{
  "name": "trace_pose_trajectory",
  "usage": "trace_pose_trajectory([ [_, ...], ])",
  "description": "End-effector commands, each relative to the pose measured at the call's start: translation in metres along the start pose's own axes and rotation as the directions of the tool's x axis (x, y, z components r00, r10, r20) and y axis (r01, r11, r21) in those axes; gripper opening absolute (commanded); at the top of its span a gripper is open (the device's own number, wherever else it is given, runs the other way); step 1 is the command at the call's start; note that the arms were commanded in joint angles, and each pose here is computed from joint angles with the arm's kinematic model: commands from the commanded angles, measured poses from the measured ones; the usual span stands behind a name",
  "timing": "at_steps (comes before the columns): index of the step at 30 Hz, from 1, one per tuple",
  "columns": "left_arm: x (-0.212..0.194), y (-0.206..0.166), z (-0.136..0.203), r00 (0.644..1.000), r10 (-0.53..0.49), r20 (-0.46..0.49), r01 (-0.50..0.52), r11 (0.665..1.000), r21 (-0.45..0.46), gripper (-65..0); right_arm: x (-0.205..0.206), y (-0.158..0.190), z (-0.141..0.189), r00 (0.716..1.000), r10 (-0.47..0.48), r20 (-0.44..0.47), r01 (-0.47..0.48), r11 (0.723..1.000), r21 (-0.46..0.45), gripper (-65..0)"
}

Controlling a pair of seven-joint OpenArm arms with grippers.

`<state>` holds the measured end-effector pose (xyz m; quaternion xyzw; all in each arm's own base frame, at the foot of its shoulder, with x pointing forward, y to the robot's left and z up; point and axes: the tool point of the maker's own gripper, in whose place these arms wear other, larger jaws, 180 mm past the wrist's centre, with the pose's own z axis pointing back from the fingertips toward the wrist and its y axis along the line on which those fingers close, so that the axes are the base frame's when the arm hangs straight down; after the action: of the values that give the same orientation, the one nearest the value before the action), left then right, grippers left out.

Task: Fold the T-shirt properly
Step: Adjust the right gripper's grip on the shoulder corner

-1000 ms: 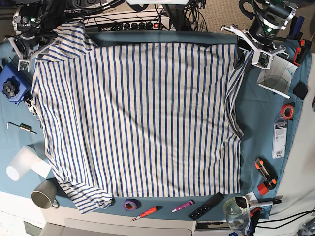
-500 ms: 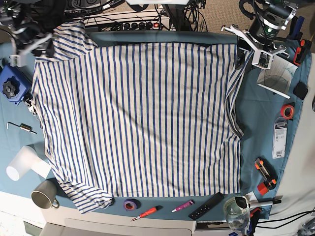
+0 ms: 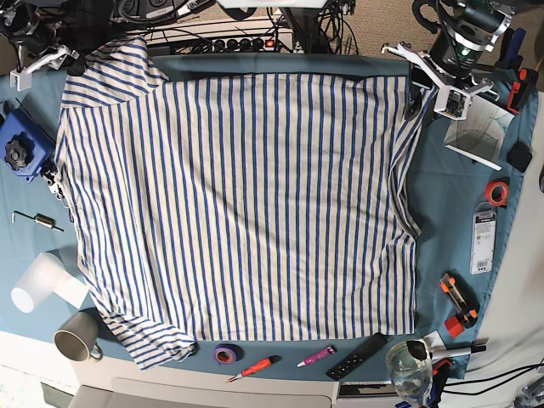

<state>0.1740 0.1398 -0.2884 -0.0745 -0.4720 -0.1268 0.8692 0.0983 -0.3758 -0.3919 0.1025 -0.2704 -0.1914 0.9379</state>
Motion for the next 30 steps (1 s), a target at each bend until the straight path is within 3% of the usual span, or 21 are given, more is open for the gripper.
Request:
trace_pose_trajectory([
  [1,0.009,-0.001,0.003,0.999,-0.004,0.034,0.004,1.0,-0.006,-47.7,0.021,0.002,0.002,0.998,0.031,0.063,-0.031,0.999,0.013,-35.7],
  [14,0.009,-0.001,0.003,0.999,-0.004,0.035,0.004,1.0,-0.006,-47.7,-0.012,0.037,-0.047,0.987,0.118,-0.105,-0.108,0.989,0.101,-35.7],
  [30,0.013,-0.001,0.0,0.999,-0.011,0.046,0.011,1.0,-0.009,-47.6,-0.019,0.041,-0.051,0.985,0.112,-0.131,-0.099,0.99,0.104,-36.1],
])
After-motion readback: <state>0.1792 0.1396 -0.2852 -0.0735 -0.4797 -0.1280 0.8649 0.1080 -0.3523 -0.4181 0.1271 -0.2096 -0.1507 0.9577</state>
